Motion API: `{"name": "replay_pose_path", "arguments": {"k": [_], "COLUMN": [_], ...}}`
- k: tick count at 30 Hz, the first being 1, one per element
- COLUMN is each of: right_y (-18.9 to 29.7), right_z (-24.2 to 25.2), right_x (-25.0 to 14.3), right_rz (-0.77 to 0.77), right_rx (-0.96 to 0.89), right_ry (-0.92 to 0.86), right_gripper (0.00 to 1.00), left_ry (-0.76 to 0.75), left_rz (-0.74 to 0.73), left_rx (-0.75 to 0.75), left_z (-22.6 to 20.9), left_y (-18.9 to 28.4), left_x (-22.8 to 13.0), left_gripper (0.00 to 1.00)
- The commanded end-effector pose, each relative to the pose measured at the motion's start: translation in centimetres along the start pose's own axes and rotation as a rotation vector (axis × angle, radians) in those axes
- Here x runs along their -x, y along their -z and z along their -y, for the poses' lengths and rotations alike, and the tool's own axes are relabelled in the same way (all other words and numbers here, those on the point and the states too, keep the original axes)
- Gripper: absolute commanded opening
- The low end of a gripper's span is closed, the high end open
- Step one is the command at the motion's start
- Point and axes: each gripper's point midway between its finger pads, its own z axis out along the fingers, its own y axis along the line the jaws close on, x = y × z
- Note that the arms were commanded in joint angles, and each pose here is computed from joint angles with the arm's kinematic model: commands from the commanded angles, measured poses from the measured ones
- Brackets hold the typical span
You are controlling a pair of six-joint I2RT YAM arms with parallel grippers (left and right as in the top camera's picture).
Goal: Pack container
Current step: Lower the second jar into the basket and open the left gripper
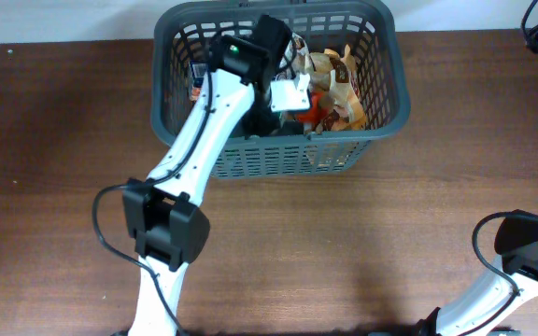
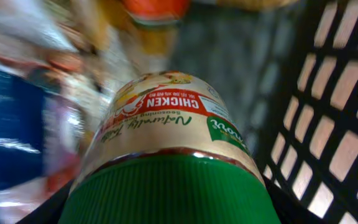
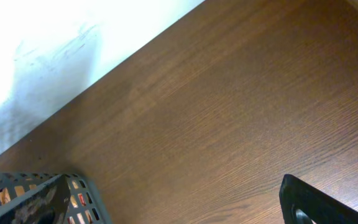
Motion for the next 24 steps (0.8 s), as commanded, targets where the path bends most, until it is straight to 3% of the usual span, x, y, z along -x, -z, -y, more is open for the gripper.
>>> {"name": "replay_pose_path", "arguments": {"k": [1, 8, 18, 21, 24], "right_y": [-0.2, -0.2, -0.2, -0.2, -0.2], "right_z": [0.0, 0.0, 0.0, 0.0, 0.0], "right_x": [-0.1, -0.1, -0.1, -0.1, -0.1], "right_rz": [-0.007, -0.006, -0.007, -0.007, -0.007], "right_rx": [0.006, 0.006, 0.006, 0.006, 0.006], "right_ry": [0.000, 0.000, -0.001, 0.000, 0.000], "right_gripper": [0.99, 0.99, 0.99, 0.99, 0.99], "left_ry": [-0.039, -0.098, -0.103, -0.102, -0.103], "left_rz": [-0.087, -0.061, -0.114, -0.101, -0.099], "left_rx": [0.008, -0.155, -0.249, -0.229, -0.210], "left_z": [0.0, 3.1, 5.4, 5.0, 4.6], "left_y": [-0.3, -1.9, -4.7, -5.0, -5.1], "left_x": [-1.5, -1.4, -2.7, -2.4, -2.2], "left_gripper": [0.02, 0.02, 0.02, 0.24, 0.54]}}
